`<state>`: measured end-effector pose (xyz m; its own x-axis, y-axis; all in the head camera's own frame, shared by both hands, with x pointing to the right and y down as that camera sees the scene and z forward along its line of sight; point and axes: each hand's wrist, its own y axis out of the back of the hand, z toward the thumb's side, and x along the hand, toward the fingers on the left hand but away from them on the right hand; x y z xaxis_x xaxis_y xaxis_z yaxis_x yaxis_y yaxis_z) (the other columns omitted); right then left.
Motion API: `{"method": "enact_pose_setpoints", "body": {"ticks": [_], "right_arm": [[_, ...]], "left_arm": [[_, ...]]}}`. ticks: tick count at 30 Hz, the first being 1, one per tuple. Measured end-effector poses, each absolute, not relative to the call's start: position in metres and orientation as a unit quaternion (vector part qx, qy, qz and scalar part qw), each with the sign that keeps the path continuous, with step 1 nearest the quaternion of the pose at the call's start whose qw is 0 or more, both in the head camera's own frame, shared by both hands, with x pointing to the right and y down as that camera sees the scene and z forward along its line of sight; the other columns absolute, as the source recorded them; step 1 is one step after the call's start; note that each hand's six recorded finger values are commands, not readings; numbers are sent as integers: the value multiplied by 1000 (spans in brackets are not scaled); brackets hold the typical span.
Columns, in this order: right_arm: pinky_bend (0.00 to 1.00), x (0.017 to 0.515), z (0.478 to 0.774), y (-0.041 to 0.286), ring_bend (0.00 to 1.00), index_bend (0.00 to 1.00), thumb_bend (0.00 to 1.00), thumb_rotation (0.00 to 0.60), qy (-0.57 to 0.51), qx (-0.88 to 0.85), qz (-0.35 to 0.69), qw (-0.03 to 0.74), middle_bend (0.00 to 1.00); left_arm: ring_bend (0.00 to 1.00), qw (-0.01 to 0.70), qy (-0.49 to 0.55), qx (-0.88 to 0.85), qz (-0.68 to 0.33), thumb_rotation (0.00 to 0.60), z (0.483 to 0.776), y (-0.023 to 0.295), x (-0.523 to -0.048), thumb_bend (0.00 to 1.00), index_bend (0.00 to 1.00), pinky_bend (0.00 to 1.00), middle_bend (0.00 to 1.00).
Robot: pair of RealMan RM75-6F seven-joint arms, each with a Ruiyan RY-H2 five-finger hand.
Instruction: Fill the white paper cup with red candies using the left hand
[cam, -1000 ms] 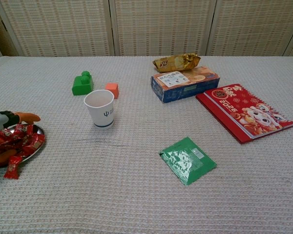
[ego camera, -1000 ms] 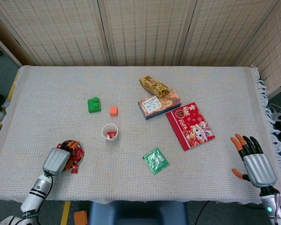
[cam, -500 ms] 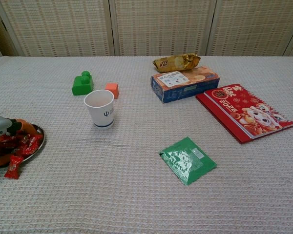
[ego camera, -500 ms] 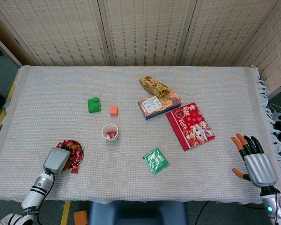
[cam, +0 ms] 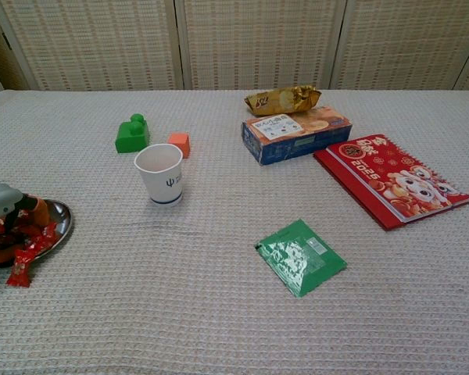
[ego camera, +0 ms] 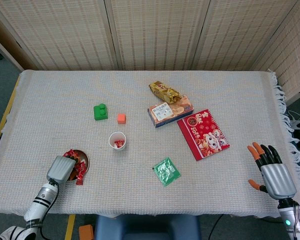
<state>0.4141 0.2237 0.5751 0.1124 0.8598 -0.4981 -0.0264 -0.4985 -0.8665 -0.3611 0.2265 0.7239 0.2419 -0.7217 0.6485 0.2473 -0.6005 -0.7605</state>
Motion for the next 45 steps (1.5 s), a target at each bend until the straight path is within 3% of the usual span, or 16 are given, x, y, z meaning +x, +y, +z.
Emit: {"method": "enact_pose_setpoints", "body": {"ticks": [9, 13, 22, 35, 45], "right_arm": [[0, 414, 576, 224, 0, 0, 60, 600, -322, -642, 583, 379, 0], [0, 414, 576, 224, 0, 0, 60, 600, -322, -642, 582, 380, 0], [0, 413, 574, 225, 0, 0, 60, 600, -322, -643, 581, 381, 0], [0, 414, 574, 224, 0, 0, 60, 600, -325, -643, 580, 380, 0], [0, 414, 574, 223, 0, 0, 59, 600, -325, -643, 580, 380, 0]], "left_arm": [[602, 412, 191, -677, -580, 600, 722, 224, -358, 419, 642, 1000, 583], [617, 414, 198, -675, -578, 600, 719, 223, -358, 447, 670, 1000, 613], [658, 420, 219, -674, -567, 600, 712, 220, -357, 588, 734, 1000, 689], [669, 416, 274, -687, -530, 600, 683, 198, -347, 618, 746, 1000, 716], [669, 454, 318, -684, -474, 600, 658, 142, -293, 616, 748, 1000, 719]]}}
